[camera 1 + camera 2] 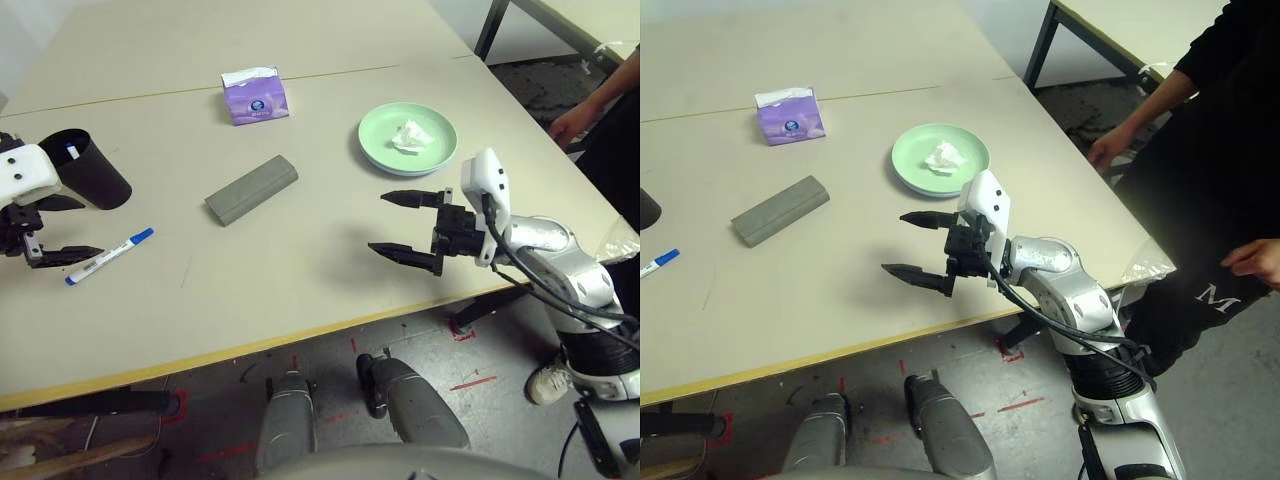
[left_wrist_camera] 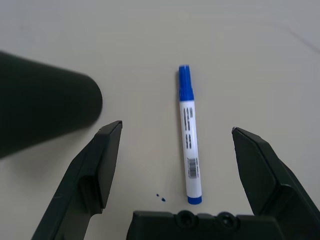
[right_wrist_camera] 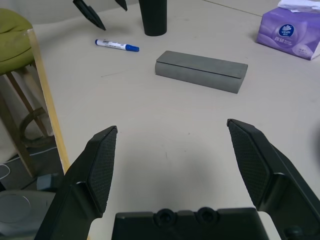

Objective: Organize and tidy the items on the table.

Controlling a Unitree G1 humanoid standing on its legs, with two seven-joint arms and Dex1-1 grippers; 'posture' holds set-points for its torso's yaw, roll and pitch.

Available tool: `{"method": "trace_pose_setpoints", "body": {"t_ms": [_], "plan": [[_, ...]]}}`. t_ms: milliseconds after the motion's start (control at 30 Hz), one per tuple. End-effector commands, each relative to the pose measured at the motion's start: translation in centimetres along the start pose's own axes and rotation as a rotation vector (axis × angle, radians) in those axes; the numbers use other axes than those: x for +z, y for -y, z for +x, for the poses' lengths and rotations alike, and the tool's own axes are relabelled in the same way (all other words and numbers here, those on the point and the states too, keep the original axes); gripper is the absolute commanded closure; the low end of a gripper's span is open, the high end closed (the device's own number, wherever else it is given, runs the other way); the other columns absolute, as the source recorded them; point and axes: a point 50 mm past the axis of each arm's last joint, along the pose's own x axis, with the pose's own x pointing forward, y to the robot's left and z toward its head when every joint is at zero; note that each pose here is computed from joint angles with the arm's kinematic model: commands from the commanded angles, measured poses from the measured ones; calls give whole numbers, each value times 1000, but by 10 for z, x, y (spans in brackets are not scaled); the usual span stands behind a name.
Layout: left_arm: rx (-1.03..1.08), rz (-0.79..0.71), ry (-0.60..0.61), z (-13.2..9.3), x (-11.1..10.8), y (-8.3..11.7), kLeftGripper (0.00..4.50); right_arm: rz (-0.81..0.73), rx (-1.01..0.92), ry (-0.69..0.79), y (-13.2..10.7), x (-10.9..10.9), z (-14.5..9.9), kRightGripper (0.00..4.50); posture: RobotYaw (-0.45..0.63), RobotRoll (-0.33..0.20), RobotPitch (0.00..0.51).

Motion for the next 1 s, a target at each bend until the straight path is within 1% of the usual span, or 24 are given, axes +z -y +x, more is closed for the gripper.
{"method": "trace_pose_setpoints", "body": {"t_ms": [33,267,667,833,1000], "plan": [[-25,-16,-43,7,-11,5,40,3,-3,6,-1,2,-2,0,-164,0,194],[-32,-20,-95,8,-23,8,40,0,-5,13,-1,5,-3,0,-172,0,196],[-13,-15,-113,15,-28,10,40,-9,-12,25,-2,11,-4,0,-190,0,190],[7,-36,-88,24,-26,9,40,-11,-10,27,-2,12,-3,0,-188,0,192],[-1,-48,-90,33,-28,12,40,-13,-8,28,-3,13,-3,0,-189,0,194]]}}
